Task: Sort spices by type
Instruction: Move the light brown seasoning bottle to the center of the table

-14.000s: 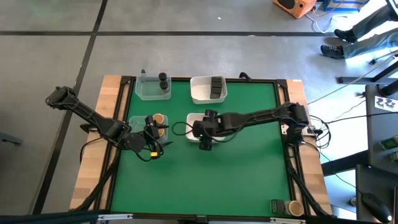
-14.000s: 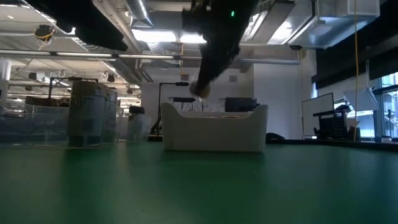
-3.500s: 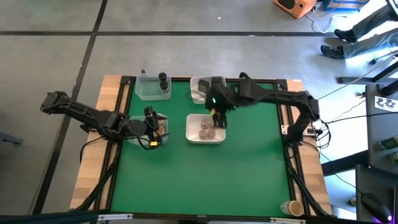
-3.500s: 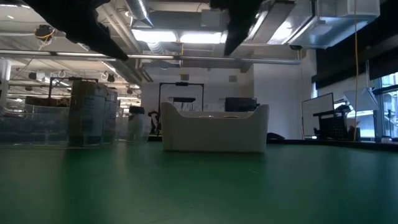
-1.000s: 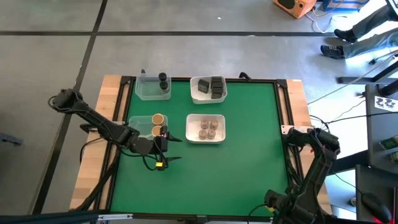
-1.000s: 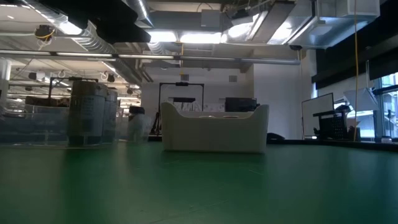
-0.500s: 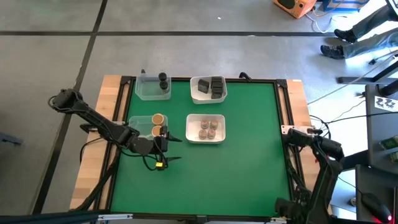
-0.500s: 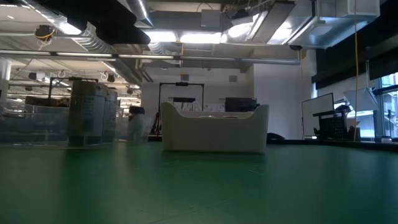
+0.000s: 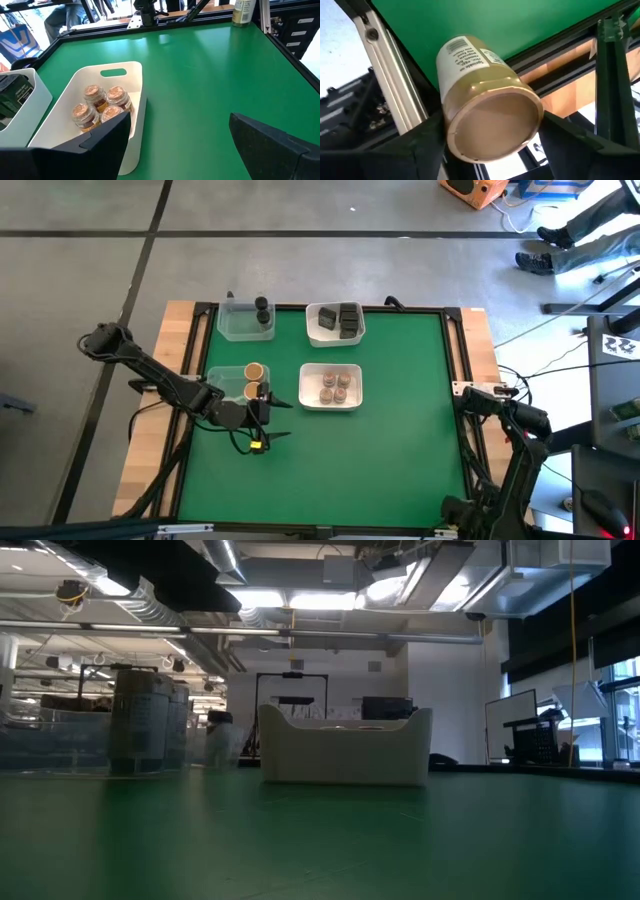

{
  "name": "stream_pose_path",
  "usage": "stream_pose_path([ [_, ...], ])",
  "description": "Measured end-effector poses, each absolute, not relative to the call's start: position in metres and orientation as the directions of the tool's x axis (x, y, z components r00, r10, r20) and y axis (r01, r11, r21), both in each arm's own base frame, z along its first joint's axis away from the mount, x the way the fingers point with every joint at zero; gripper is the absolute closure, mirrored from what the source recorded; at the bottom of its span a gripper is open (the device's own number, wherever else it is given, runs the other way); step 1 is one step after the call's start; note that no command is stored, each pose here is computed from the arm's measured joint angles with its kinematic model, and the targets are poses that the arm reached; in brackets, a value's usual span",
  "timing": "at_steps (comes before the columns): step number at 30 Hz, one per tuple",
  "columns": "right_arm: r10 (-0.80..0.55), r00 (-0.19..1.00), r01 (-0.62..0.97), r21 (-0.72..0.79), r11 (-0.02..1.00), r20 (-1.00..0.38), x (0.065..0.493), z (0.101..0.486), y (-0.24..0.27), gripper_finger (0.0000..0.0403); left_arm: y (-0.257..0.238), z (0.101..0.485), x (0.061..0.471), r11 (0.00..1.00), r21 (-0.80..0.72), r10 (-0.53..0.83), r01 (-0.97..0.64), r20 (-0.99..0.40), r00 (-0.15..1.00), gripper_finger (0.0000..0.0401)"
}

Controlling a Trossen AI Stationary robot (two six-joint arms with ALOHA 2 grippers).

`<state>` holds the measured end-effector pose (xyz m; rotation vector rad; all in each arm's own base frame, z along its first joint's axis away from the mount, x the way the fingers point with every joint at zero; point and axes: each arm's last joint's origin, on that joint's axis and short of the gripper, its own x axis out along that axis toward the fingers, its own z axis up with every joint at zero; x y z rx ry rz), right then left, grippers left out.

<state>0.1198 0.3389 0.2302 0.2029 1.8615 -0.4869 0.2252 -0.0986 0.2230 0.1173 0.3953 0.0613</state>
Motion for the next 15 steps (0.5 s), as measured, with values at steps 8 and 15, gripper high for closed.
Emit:
stream_pose_path([
  [8,-0.075,-0.265,0.48,-0.199,0.854,-0.961,0.164,0.232,0.32,0.0127,-0.099,0.224,0.225,0.992,0.124,0.08,-0.035,-0.378,0.922,0.0079],
  [15,-0.149,-0.033,0.532,-0.144,0.834,-0.988,0.222,0.243,0.285,0.0127,-0.103,0.229,0.217,0.994,0.109,0.051,-0.011,-0.369,0.928,0.0079],
])
